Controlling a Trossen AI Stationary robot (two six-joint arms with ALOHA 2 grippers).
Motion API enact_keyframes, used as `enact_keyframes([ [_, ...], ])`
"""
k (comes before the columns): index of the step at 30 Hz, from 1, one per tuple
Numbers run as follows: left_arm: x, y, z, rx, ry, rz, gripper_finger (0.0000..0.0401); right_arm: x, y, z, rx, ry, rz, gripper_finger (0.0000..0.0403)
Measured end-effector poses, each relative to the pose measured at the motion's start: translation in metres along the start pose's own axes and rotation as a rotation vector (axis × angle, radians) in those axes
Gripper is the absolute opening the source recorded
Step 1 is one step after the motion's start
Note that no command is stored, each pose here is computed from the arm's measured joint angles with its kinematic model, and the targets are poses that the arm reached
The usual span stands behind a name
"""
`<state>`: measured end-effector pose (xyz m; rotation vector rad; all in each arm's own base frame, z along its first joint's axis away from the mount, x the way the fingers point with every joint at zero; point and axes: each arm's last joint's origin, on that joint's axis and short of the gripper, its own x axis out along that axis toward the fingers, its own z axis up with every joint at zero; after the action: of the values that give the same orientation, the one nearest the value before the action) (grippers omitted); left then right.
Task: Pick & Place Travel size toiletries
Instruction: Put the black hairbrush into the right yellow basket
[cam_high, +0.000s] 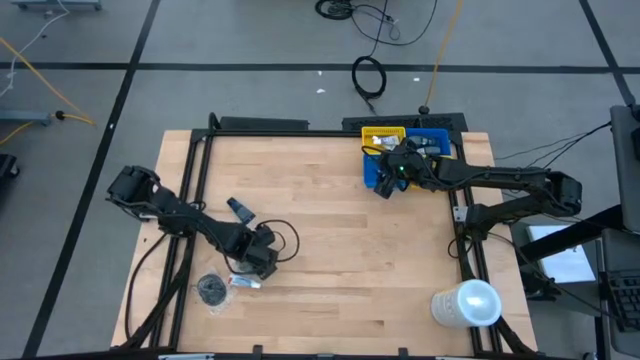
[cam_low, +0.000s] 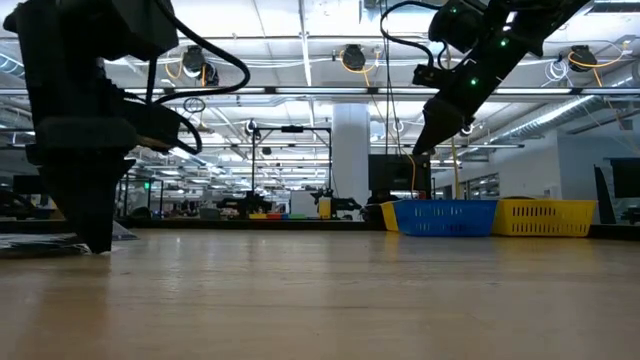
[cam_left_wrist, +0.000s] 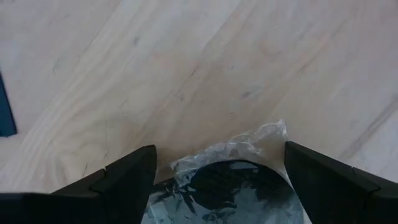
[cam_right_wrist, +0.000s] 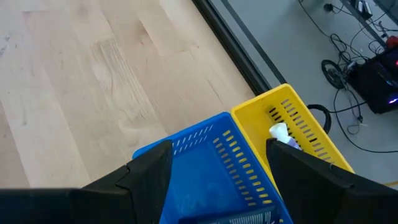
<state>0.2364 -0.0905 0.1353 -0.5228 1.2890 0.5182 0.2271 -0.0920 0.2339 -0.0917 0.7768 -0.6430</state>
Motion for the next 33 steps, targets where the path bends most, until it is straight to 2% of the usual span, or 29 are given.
enact_keyframes([
  [4,0.008,-0.003,-0.002,0.01,0.02,0.019,0.034,0.0,0.0,0.0,0.0,0.001,0.0,0.0254],
  [8,0.015,-0.004,-0.005,0.015,0.045,0.04,0.0289,0.0,0.0,0.0,0.0,0.001,-0.001,0.0254],
  [12,0.014,-0.004,-0.005,0.022,0.043,0.04,0.0194,0.0,0.0,0.0,0.0,0.001,-0.001,0.0254],
  [17,0.006,-0.003,-0.004,0.028,0.027,0.03,0.004,0.0,0.0,0.0,0.0,0.001,-0.001,0.0254],
  [18,0.005,-0.003,-0.003,0.031,0.025,0.028,0.0021,0.0,0.0,0.0,0.0,0.001,-0.001,0.0254],
  [24,-0.005,-0.007,0.003,0.055,-0.011,0.066,0.0002,0.0,0.0,0.0,0.0,0.001,0.001,0.0254],
  [33,-0.039,-0.027,0.024,0.139,-0.153,0.096,0.0,0.0,0.0,0.0,0.0,0.001,0.002,0.0254],
])
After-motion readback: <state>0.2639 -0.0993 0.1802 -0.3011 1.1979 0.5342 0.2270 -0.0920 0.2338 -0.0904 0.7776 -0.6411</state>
